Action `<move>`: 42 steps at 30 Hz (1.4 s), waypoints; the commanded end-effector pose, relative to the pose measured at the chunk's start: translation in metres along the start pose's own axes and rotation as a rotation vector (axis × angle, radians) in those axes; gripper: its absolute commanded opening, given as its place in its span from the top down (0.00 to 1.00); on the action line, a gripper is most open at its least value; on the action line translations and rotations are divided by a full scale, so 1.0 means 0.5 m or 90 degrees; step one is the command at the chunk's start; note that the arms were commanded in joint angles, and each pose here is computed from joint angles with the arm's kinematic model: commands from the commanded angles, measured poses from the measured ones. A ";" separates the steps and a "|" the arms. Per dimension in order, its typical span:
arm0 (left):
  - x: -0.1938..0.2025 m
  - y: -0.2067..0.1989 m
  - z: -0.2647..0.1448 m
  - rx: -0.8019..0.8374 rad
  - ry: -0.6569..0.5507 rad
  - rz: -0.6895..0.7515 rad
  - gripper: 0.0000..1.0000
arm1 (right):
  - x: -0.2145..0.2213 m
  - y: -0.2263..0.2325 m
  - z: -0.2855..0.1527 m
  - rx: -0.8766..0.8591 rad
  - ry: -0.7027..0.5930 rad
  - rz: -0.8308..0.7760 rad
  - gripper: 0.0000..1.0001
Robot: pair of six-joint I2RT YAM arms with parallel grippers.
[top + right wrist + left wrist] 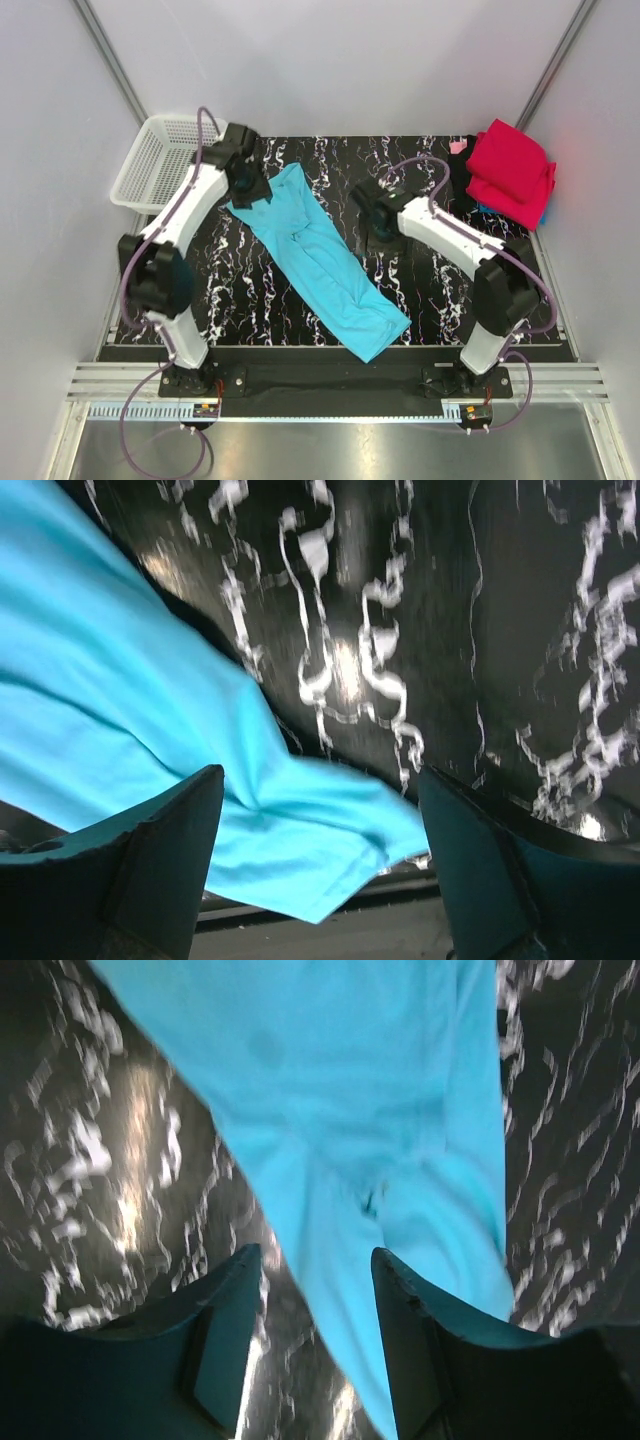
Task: Fold and stack the t-shirts
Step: Fold the tshirt
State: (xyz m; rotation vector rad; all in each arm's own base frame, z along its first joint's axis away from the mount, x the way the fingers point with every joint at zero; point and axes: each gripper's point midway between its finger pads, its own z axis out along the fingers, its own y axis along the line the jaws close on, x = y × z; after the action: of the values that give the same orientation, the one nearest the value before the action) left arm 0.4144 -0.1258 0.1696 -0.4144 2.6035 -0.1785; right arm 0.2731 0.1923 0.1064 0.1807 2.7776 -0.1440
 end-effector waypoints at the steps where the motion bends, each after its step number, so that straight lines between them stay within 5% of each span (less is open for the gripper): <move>1: 0.090 -0.026 -0.038 0.105 0.056 -0.044 0.47 | -0.132 0.033 -0.012 -0.164 -0.061 0.006 0.15; 9: 0.341 -0.068 -0.028 0.187 0.180 0.020 0.47 | -0.263 0.201 0.041 -0.357 -0.013 -0.088 0.21; 16: 0.397 -0.096 -0.043 0.273 0.220 0.030 0.47 | -0.282 0.316 0.058 -0.503 0.042 -0.088 0.48; 22: 0.474 -0.188 -0.079 0.428 0.296 0.091 0.47 | -0.255 0.403 0.013 -0.737 0.101 -0.106 0.50; 32: 0.587 -0.268 -0.037 0.430 0.374 0.157 0.48 | -0.207 0.456 -0.034 -0.960 0.207 -0.162 0.51; 42: 0.614 -0.269 -0.004 0.388 0.370 0.170 0.48 | -0.218 0.510 0.046 -0.960 0.246 -0.132 0.53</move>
State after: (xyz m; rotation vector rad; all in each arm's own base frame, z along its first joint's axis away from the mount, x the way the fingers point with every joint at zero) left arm 0.1785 -0.3407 0.0471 0.2330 2.9843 -1.0708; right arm 0.4158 0.4208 0.0886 -0.4560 2.4686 1.9155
